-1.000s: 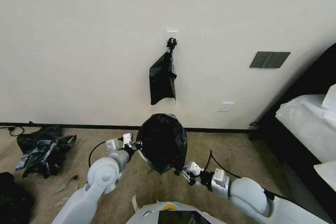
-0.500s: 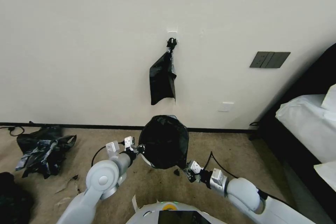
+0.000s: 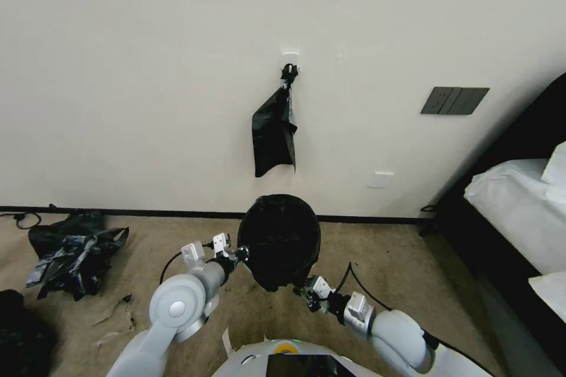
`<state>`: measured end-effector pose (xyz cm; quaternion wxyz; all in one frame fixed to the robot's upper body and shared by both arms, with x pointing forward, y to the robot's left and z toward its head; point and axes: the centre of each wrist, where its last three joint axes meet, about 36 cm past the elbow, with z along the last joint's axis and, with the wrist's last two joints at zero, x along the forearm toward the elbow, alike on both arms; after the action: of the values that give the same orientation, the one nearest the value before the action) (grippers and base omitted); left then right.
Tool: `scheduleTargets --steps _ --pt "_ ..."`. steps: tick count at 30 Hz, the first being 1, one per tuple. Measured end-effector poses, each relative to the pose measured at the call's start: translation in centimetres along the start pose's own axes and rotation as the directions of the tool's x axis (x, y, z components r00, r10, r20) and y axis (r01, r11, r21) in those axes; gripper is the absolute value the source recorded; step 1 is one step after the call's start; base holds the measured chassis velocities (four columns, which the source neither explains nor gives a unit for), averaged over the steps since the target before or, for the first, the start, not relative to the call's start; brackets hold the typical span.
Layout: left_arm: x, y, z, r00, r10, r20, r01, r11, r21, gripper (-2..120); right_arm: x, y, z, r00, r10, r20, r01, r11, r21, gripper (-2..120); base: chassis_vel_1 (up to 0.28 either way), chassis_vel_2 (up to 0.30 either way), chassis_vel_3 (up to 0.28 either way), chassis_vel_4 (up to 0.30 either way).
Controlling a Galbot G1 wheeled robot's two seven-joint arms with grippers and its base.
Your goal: Place a trash bag onto the trash bin.
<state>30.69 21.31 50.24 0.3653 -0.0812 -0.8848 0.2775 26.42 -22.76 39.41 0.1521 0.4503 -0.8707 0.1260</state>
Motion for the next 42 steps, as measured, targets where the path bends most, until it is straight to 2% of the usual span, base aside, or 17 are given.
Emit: scheduleTargets --steps 3,10,21,24,25,29,30,32,33,35,37,39,40,42 --pt "0.0 -0.1 0.1 1.000 0.002 -0.001 -0.002 1.000 0.001 0 -0.3 0.3 0.4 1.000 0.002 -0.005 -0.002 1.000 0.013 0 0.000 0.000 0.000 0.000" --pt "0.2 -0.1 0.2 1.000 -0.005 -0.007 0.005 1.000 -0.006 0 -0.9 -0.7 3.5 0.995 0.066 -0.075 -0.065 0.998 0.016 0 0.000 0.000 0.000 0.000" --pt "-0.3 0.1 0.1 1.000 -0.012 -0.006 0.012 1.000 -0.001 0 0.0 -0.2 2.4 0.997 0.062 -0.035 -0.062 0.998 0.020 0 0.000 0.000 0.000 0.000" --pt "-0.6 0.3 0.0 1.000 -0.020 -0.002 0.020 1.000 0.004 0 0.2 0.0 2.1 0.998 0.063 -0.018 -0.063 0.998 0.018 5 0.000 0.000 0.000 0.000" --pt "-0.8 0.4 -0.1 1.000 -0.024 0.004 0.024 1.000 0.007 0 0.4 0.1 2.0 0.998 0.065 -0.009 -0.065 0.998 0.017 12 0.000 0.000 0.000 0.000" --pt "-1.2 0.6 -0.6 0.999 -0.029 0.018 0.029 1.000 0.010 0 0.8 0.3 2.1 0.998 0.068 -0.001 -0.068 0.998 0.015 22 0.000 0.000 0.000 0.000" --pt "-1.6 0.8 -1.0 0.999 -0.036 0.030 0.036 0.999 0.012 0 1.1 0.3 2.3 0.997 0.073 0.005 -0.073 0.997 0.015 30 0.000 0.000 0.000 0.000" --pt "-2.0 1.2 -1.5 0.998 -0.047 0.041 0.046 0.999 0.016 0 1.4 0.4 2.6 0.997 0.080 0.015 -0.080 0.997 0.012 39 0.000 0.000 0.000 0.000" --pt "-2.0 1.2 -1.5 0.998 -0.047 0.041 0.046 0.999 0.016 0 1.4 0.4 2.6 0.997 0.080 0.015 -0.080 0.997 0.012 39 0.000 0.000 0.000 0.000" --pt "-2.6 1.7 -2.0 0.997 -0.064 0.052 0.063 0.998 0.024 0 1.9 0.6 2.8 0.996 0.081 0.027 -0.082 0.997 0.010 52 0.000 0.000 0.000 0.000" --pt "-2.8 1.9 -2.1 0.996 -0.071 0.056 0.069 0.997 0.027 0 2.2 0.6 2.8 0.996 0.079 0.035 -0.079 0.997 0.012 54 0.000 0.000 0.000 0.000" --pt "-3.3 2.3 -2.4 0.995 -0.083 0.063 0.081 0.996 0.034 0 2.6 0.7 3.0 0.997 0.065 0.050 -0.066 0.997 0.037 65 0.000 0.000 0.000 0.000" --pt "-3.3 2.3 -2.4 0.995 -0.083 0.063 0.081 0.996 0.034 0 2.6 0.7 3.0 0.997 0.065 0.050 -0.066 0.997 0.037 65 0.000 0.000 0.000 0.000" --pt "-3.5 2.5 -2.5 0.994 -0.090 0.065 0.087 0.995 0.039 0 2.9 0.7 3.2 0.997 0.056 0.059 -0.060 0.997 0.054 73 0.000 0.000 0.000 0.000"
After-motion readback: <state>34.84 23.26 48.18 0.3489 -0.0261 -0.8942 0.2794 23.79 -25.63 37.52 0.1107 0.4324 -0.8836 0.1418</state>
